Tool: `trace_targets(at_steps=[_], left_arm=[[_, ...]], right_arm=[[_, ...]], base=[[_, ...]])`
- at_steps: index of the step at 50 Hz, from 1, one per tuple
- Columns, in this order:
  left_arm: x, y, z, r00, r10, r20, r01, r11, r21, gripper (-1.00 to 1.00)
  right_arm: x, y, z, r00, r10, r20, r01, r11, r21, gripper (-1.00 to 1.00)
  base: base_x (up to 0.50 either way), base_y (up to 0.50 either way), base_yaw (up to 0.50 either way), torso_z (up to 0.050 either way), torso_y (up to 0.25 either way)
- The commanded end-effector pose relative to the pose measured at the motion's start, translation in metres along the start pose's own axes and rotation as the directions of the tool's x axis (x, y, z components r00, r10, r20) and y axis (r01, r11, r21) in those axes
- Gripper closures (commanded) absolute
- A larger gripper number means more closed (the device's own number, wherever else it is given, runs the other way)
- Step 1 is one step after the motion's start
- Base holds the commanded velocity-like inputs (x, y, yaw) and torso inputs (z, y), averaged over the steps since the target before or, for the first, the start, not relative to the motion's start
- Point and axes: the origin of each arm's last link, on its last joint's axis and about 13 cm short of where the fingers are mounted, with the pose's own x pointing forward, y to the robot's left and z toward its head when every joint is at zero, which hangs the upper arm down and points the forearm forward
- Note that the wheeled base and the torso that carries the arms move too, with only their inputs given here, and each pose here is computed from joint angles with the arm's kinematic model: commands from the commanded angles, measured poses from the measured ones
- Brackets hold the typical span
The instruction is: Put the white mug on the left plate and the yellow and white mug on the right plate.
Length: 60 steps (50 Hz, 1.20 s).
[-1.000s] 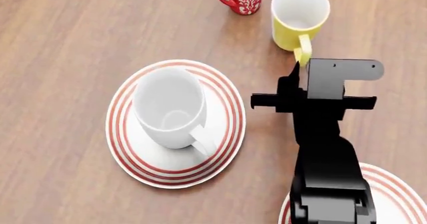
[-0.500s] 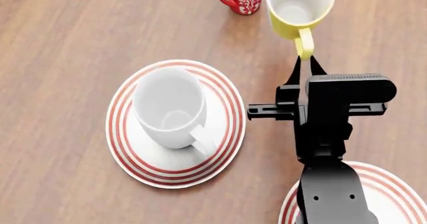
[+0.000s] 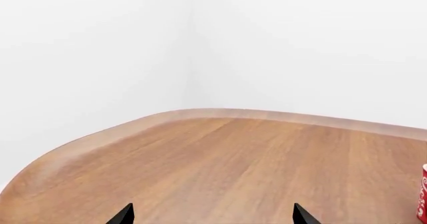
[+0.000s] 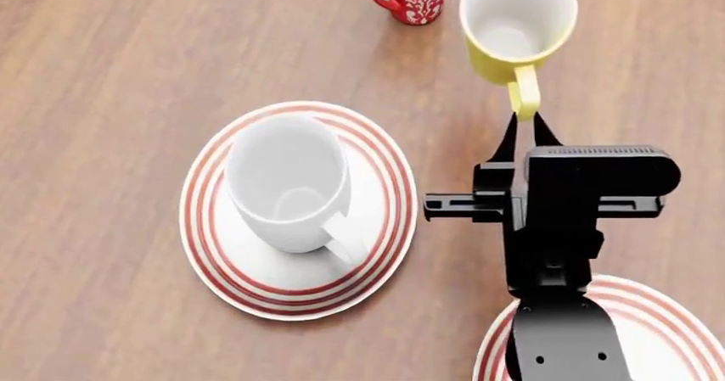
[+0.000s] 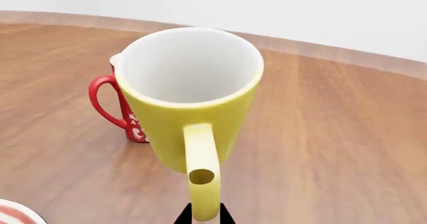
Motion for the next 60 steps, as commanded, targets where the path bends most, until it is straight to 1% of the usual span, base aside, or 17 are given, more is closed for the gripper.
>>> trace_targets(at_steps=[1,2,6,7,9,10,13,19,22,30,31,35,45,46,47,51,60], left_arm=[[-0.002,-0.002,0.003,1.000,-0.002,0.002,0.002,1.000,0.005,-1.00],[-0.001,-0.001,0.003,1.000,0.000,0.005,0.000,1.000,0.006,-1.00],[0.002,-0.001,0.000,1.000,0.009,-0.001,-0.009,1.000,0.011,-1.00],[0.001,-0.001,0.000,1.000,0.010,-0.002,-0.010,1.000,0.012,-1.00],[0.000,-0.001,0.001,1.000,0.009,0.001,-0.009,1.000,0.014,-1.00],[-0.001,-0.001,0.002,1.000,0.008,0.002,-0.008,1.000,0.014,-1.00],[-0.001,-0.001,0.003,1.000,-0.013,-0.021,0.012,1.000,-0.029,-1.00],[-0.001,-0.002,0.000,1.000,-0.011,-0.020,0.011,1.000,-0.005,-1.00],[0.000,-0.001,0.000,1.000,-0.010,-0.020,0.010,1.000,-0.003,-1.00],[0.000,-0.001,0.001,1.000,-0.008,-0.019,0.008,1.000,-0.001,-1.00],[0.000,-0.001,0.001,1.000,-0.007,-0.019,0.007,1.000,-0.001,-1.00],[-0.001,-0.001,0.001,1.000,-0.008,-0.020,0.008,1.000,-0.001,-1.00],[-0.003,-0.002,0.002,1.000,-0.014,-0.021,0.014,1.000,0.002,-1.00],[-0.003,-0.002,0.002,1.000,-0.014,-0.021,0.014,1.000,0.002,-1.00],[-0.004,-0.002,0.002,1.000,-0.016,-0.020,0.016,1.000,0.003,-1.00],[-0.003,-0.003,0.002,1.000,-0.016,-0.021,0.016,1.000,0.005,-1.00],[-0.002,-0.003,0.000,0.999,-0.025,-0.023,0.025,1.000,0.008,-1.00]], right_arm=[[-0.016,-0.006,0.003,0.999,0.029,-0.018,-0.028,0.999,0.036,1.00],[-0.019,-0.007,0.003,0.999,0.040,-0.015,-0.039,0.997,0.065,1.00],[-0.036,-0.012,-0.001,0.998,0.051,-0.030,-0.050,0.997,0.057,1.00],[-0.042,-0.014,-0.001,0.998,0.064,-0.030,-0.062,0.997,0.044,1.00],[-0.047,-0.015,-0.001,0.997,0.067,-0.031,-0.066,0.996,0.054,1.00],[-0.049,-0.016,-0.001,0.997,0.066,-0.037,-0.064,0.997,0.051,1.00],[-0.057,-0.020,0.003,0.997,0.065,-0.046,-0.063,0.997,0.038,1.00],[-0.074,-0.026,0.014,0.997,0.065,-0.037,-0.064,0.998,0.005,1.00],[-0.080,-0.026,0.019,0.997,0.073,-0.023,-0.073,0.997,0.014,1.00],[-0.104,-0.026,0.027,0.997,0.081,-0.010,-0.081,0.996,-0.023,1.00],[-0.109,-0.027,0.025,0.996,0.086,-0.021,-0.087,0.995,-0.042,1.00],[-0.126,-0.029,0.021,0.995,0.093,-0.034,-0.094,0.994,-0.048,1.00],[-0.167,-0.036,0.017,0.996,0.054,-0.076,-0.060,0.995,-0.079,1.00],[-0.170,-0.038,0.017,0.996,0.034,-0.085,-0.041,0.995,-0.092,1.00],[-0.175,-0.039,0.016,0.996,0.040,-0.082,-0.047,0.995,-0.086,1.00],[-0.187,-0.043,0.014,0.996,0.032,-0.087,-0.040,0.995,-0.087,1.00],[-0.210,-0.044,0.009,0.993,0.017,-0.119,-0.030,0.994,-0.104,1.00]], base=[[0.00,0.00,0.00,0.000,0.000],[0.00,0.00,0.00,0.000,0.000],[0.00,0.00,0.00,0.000,0.000],[0.00,0.00,0.00,0.000,0.000],[0.00,0.00,0.00,0.000,0.000],[0.00,0.00,0.00,0.000,0.000],[0.00,0.00,0.00,0.000,0.000],[0.00,0.00,0.00,0.000,0.000],[0.00,0.00,0.00,0.000,0.005],[0.00,0.00,0.00,0.000,0.000],[0.00,0.00,0.00,0.000,0.000],[0.00,0.00,0.00,0.000,0.000],[0.00,0.00,0.00,0.000,0.000],[0.00,0.00,0.00,0.000,0.000],[0.00,0.00,0.00,0.000,0.000],[0.00,0.00,0.00,0.000,0.000],[0.00,0.00,0.00,0.000,0.000]])
